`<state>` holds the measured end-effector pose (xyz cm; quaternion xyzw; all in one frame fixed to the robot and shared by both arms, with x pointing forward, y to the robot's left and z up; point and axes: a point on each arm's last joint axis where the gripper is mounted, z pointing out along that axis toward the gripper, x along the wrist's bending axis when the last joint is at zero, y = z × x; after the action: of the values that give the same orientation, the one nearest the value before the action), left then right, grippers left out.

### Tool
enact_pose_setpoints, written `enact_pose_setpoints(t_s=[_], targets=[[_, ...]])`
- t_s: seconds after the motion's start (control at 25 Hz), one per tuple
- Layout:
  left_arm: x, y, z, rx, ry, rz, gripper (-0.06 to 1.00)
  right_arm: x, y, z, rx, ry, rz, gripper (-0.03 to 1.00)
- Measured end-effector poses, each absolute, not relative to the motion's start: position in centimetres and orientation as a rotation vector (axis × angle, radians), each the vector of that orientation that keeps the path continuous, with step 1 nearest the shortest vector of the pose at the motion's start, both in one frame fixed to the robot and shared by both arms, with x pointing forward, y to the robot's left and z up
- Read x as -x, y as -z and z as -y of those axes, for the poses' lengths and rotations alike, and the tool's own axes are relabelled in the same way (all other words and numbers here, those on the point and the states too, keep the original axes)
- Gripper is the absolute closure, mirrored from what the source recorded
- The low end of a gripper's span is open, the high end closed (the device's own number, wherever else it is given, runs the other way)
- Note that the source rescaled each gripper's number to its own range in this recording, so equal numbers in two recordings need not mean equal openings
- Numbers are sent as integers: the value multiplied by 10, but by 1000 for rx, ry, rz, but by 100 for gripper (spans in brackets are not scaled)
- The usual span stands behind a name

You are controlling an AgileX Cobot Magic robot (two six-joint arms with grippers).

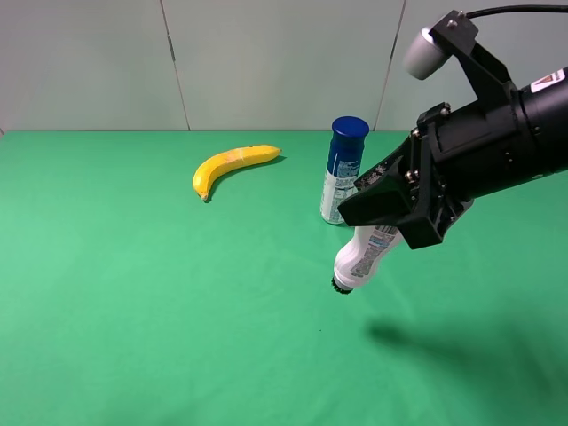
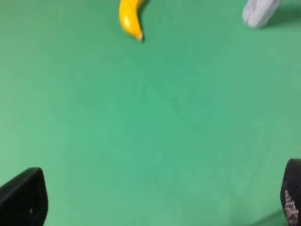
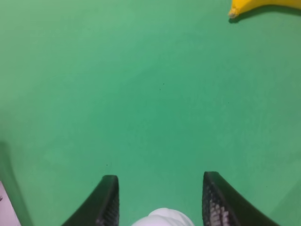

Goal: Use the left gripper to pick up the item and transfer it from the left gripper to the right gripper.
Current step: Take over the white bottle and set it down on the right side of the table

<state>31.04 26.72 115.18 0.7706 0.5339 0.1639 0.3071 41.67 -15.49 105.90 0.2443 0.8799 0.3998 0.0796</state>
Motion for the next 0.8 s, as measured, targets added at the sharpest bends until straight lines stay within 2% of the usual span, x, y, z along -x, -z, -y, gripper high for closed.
enact_pose_setpoints(t_s=[0.52,0.8], targets=[[-247,-1049,-291,-1977,-482,-1371,-5,-417,-1059,155,-737,-1198,-2625,96],[-240,-1040,-296,-1929,-544,-1338,-5,-419,-1060,155,-755,-1201,-2605,96]])
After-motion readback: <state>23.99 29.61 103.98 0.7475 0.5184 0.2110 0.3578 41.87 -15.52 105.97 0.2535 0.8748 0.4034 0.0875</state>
